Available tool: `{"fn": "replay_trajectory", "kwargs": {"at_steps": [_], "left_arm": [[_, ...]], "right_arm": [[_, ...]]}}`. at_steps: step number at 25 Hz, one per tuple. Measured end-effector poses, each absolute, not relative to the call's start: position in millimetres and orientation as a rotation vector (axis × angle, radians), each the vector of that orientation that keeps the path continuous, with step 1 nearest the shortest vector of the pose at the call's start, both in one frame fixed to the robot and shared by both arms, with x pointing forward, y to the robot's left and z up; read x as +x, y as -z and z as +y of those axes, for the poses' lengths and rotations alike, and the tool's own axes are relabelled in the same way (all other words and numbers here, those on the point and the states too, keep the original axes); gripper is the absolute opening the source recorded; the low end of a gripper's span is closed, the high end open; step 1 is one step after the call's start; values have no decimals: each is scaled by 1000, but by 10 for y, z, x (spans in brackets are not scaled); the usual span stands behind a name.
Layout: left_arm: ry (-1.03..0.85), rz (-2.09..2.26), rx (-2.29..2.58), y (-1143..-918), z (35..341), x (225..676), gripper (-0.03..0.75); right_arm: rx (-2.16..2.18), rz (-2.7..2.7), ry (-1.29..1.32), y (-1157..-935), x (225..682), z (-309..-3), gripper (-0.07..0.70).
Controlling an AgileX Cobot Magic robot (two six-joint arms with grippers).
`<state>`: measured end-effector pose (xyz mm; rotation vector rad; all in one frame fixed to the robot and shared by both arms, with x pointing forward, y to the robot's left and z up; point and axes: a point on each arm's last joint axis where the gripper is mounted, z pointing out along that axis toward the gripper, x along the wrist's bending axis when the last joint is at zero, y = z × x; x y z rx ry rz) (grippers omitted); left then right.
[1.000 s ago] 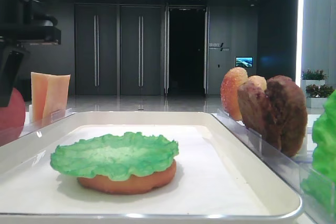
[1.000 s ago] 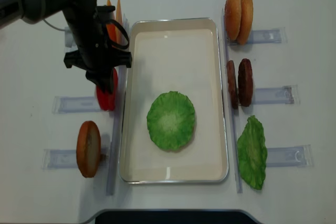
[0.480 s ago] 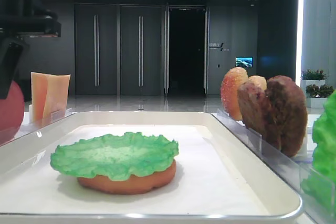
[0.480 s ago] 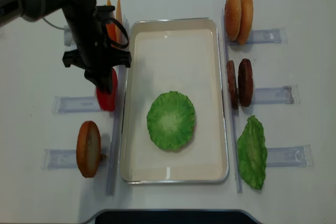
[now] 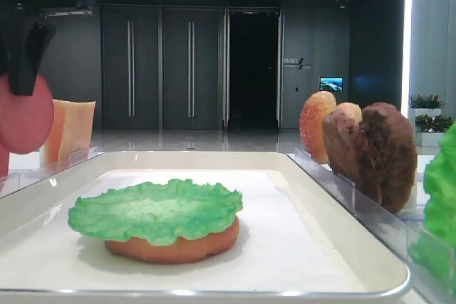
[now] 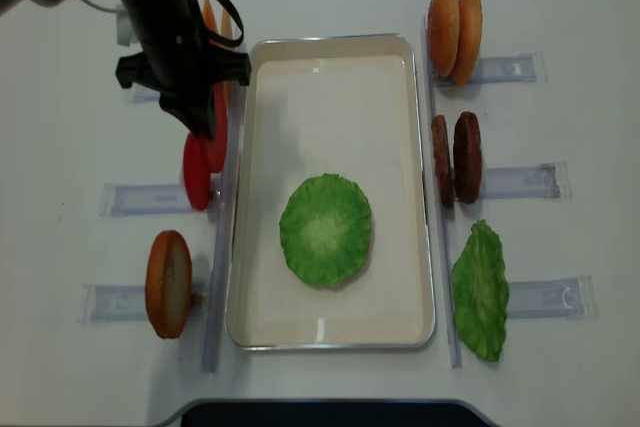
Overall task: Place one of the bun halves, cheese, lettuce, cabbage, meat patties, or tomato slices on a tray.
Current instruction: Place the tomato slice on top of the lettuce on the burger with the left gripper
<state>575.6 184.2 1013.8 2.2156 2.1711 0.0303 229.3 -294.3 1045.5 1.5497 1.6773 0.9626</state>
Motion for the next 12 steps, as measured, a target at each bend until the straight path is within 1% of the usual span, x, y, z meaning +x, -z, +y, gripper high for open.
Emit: {"fn": "replay_trajectory", "kwargs": {"at_steps": [7,12], "left_arm": [[-4,2137,2159,-10331,1809,5667,55],[33,2087,2159,-10416,1634,5561,55]], "right_arm": [[1550,1677,-963,-10455,2293,-2943,408],[1550,1677,-963,-10455,2293,-2943,408]]}}
